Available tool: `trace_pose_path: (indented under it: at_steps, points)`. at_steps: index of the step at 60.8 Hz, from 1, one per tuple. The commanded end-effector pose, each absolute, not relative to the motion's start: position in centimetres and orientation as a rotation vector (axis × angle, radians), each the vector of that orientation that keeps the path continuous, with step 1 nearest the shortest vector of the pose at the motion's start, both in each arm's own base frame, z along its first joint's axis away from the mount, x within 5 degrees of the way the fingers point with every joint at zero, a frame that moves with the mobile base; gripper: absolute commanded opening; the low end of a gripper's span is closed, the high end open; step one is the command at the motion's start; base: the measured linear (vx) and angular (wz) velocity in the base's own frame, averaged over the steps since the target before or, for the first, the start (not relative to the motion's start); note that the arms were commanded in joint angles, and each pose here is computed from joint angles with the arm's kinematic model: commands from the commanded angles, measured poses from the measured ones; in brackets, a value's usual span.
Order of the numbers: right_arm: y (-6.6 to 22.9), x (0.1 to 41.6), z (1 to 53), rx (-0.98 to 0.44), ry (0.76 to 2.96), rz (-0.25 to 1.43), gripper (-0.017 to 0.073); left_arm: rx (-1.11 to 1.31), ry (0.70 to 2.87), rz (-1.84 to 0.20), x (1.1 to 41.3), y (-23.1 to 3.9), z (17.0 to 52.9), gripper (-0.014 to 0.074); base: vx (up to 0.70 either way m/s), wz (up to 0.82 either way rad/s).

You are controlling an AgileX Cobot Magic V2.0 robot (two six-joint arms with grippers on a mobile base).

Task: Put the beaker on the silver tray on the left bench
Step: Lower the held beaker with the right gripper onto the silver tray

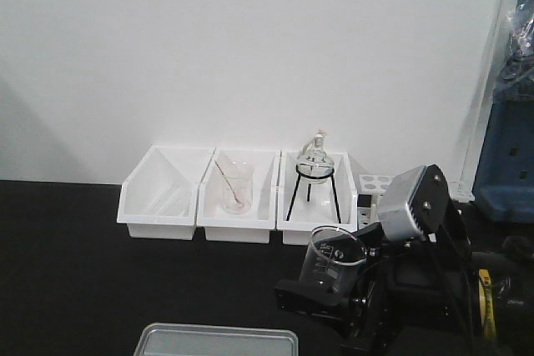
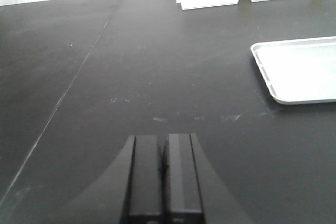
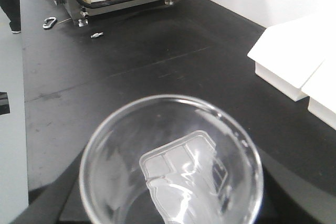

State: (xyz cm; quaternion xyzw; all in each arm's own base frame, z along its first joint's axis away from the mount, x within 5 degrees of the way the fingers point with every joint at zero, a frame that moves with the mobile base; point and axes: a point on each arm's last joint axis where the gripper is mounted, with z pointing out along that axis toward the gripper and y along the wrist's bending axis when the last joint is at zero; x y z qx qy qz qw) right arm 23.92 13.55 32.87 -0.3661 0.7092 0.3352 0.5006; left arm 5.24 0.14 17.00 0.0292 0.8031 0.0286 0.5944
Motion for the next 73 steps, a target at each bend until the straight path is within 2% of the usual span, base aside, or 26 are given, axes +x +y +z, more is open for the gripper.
trace_pose_path:
  at_steps: [1,16,21,30,41,49,58,66,73]
  points:
    - [13.4,23.6,34.9,-0.843,1.646,0.828,-0.0011,0.071,1.805,0.057,5.4,0.1,17.0,0.0001,0.05,-0.02]
    - [13.4,23.6,34.9,-0.841,1.645,0.830,-0.0011,0.071,1.805,0.057,5.4,0.1,17.0,0.0001,0.02,-0.01]
    - [13.2,24.0,34.9,-0.798,1.650,0.790,-0.0011,0.071,1.805,0.057,5.4,0.1,17.0,0.0001,0.00,0.00]
    - [12.8,26.3,33.7,-0.696,1.676,0.674,-0.0011,0.071,1.805,0.057,5.4,0.1,17.0,0.0001,0.00,0.00]
    - [14.0,28.9,30.9,-0.706,1.642,0.731,-0.0011,0.071,1.805,0.057,5.4,0.1,17.0,0.0001,0.00,0.00]
    - [16.2,30.7,28.1,-0.648,1.635,0.760,-0.0011,0.071,1.805,0.057,5.4,0.1,17.0,0.0001,0.00,0.00]
    - [20.6,31.6,25.4,-0.810,1.549,0.653,-0.0011,0.071,1.805,0.057,5.4,0.1,17.0,0.0001,0.00,0.00]
    - [23.2,32.2,23.1,-0.803,1.565,0.647,-0.0011,0.071,1.805,0.057,5.4,0.1,17.0,0.0001,0.00,0.00]
    - [24.2,33.0,20.9,-0.781,1.611,0.640,-0.0011,0.071,1.805,0.057,5.4,0.1,17.0,0.0001,0.00,0.00]
